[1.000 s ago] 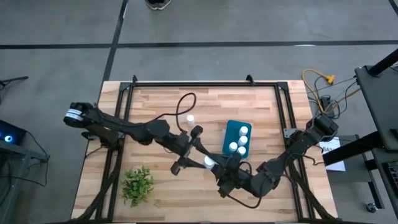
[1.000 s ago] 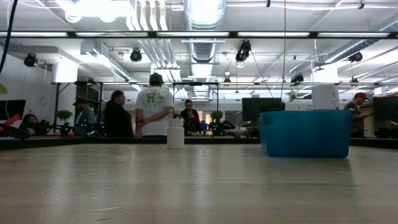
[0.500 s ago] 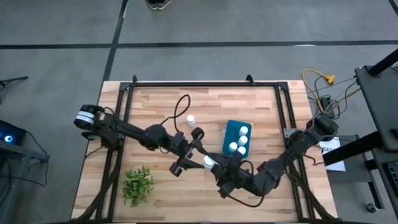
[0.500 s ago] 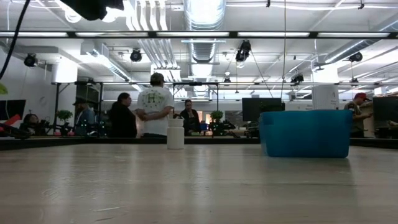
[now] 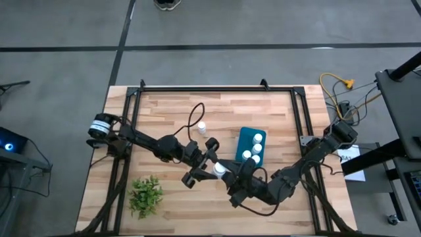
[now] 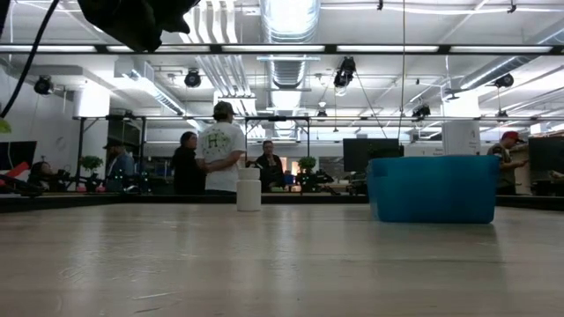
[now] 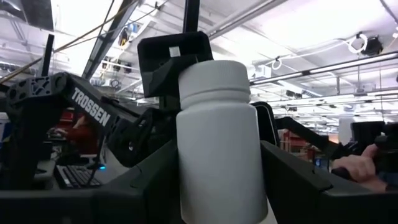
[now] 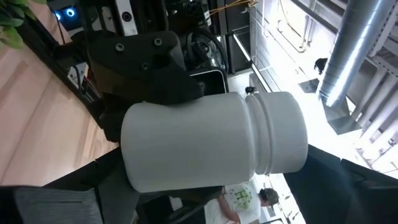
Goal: Pick and place pill bottles into a basket
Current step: Put the white medicine bottle into the blue bin
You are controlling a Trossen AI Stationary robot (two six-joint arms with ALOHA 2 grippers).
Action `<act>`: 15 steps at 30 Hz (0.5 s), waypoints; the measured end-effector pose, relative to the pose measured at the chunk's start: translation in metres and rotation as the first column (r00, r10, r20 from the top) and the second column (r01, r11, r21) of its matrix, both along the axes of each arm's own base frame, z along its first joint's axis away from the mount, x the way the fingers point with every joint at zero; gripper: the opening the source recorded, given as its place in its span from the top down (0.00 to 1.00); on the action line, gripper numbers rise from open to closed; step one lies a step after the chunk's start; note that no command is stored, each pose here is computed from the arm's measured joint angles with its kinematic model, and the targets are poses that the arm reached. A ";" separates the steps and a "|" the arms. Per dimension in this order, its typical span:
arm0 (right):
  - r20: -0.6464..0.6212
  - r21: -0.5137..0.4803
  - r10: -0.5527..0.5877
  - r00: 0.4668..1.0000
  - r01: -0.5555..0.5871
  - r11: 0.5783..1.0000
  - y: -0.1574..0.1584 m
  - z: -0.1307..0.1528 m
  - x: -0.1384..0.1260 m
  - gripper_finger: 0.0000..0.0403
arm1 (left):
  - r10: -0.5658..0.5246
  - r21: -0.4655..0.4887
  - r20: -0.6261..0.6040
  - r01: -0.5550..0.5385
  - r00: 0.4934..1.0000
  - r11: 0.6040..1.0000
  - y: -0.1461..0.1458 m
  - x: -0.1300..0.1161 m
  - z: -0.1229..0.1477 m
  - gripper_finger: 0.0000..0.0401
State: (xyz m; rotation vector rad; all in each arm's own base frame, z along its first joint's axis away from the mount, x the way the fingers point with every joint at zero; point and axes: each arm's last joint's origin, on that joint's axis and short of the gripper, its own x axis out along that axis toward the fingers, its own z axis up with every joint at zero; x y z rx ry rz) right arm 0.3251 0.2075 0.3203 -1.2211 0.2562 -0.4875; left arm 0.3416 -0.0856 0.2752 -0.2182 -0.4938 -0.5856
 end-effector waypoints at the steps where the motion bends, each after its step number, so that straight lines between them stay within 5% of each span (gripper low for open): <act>1: 0.000 -0.001 0.002 1.000 -0.002 1.000 0.000 0.000 0.000 0.21 | 0.000 0.000 -0.001 0.000 1.000 1.000 0.000 0.000 0.000 0.52; 15: 0.012 -0.008 0.028 1.000 -0.028 1.000 -0.003 0.002 0.003 0.21 | -0.041 0.009 0.005 0.041 0.999 0.999 -0.002 0.001 0.005 0.61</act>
